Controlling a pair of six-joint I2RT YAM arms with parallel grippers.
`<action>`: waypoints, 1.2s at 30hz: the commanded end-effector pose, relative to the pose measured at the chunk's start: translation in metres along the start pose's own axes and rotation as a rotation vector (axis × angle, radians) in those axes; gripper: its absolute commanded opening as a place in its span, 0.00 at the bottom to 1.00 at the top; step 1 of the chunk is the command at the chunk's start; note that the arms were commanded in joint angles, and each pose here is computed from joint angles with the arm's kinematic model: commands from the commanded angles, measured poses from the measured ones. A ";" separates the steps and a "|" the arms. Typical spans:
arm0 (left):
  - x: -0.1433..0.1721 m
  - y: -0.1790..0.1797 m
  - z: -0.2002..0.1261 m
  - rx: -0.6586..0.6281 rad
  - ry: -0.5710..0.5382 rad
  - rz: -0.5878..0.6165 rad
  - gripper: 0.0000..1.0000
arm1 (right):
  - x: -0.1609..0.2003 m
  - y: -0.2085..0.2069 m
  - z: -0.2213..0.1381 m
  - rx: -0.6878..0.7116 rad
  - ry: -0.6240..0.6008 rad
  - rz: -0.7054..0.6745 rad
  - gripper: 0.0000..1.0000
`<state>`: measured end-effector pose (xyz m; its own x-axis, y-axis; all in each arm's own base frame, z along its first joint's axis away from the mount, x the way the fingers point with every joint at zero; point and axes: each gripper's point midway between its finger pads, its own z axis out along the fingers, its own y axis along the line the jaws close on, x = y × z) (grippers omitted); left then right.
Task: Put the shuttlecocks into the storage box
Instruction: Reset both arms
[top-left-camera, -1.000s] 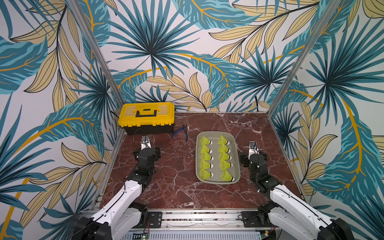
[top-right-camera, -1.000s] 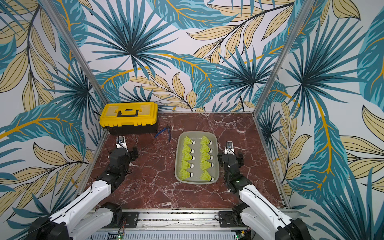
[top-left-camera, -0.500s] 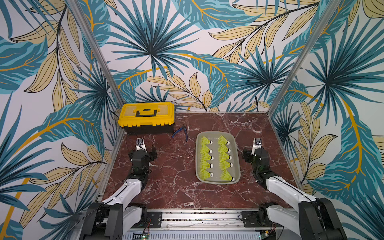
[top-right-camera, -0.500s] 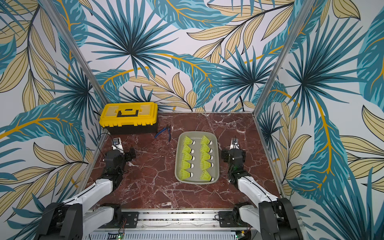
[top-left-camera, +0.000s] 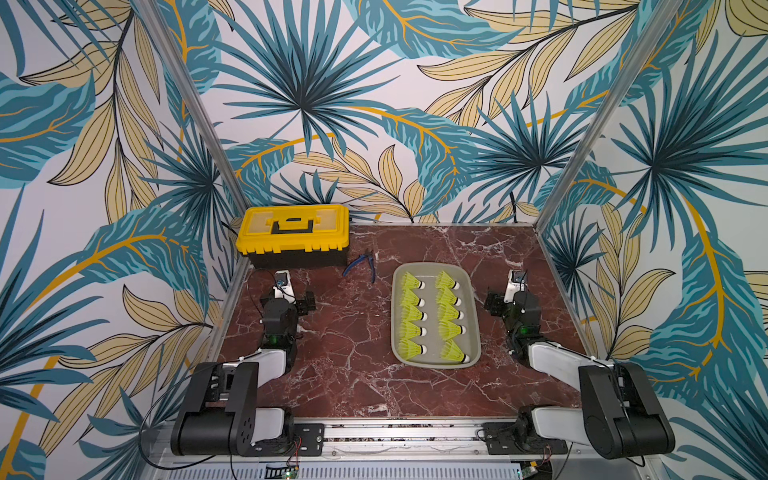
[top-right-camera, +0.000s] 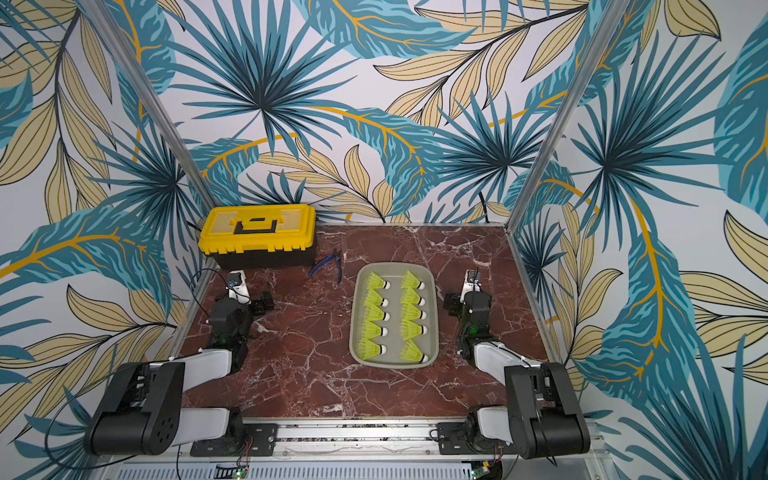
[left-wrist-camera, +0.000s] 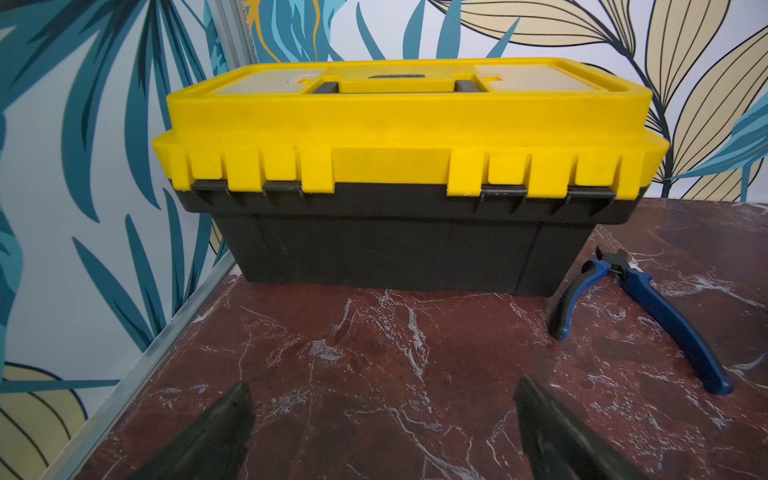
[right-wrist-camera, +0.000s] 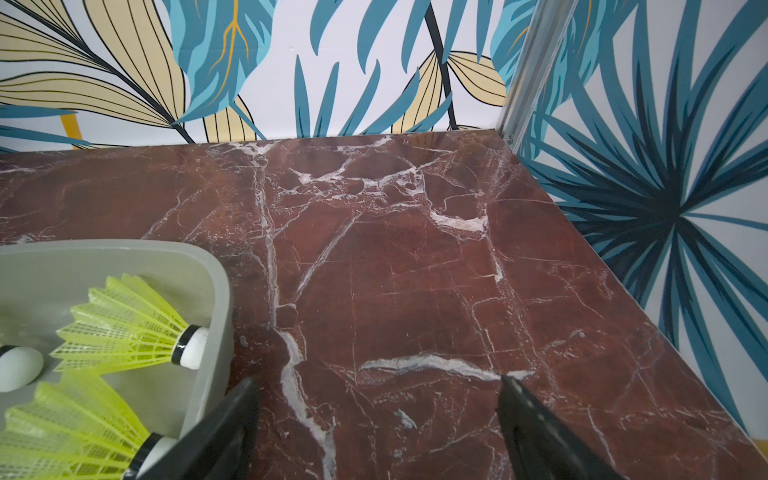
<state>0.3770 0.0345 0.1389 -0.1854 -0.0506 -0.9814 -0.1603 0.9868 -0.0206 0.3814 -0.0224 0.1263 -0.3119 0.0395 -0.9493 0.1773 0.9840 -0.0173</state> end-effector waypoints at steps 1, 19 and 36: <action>-0.003 -0.005 0.002 0.059 -0.057 -0.028 1.00 | -0.004 0.010 0.004 -0.060 -0.055 0.016 0.89; 0.017 -0.022 0.027 0.145 0.033 0.004 1.00 | 0.010 0.013 0.022 -0.059 0.004 0.006 1.00; 0.018 -0.024 0.028 0.156 0.040 0.008 1.00 | 0.010 0.013 0.022 -0.059 0.003 0.005 1.00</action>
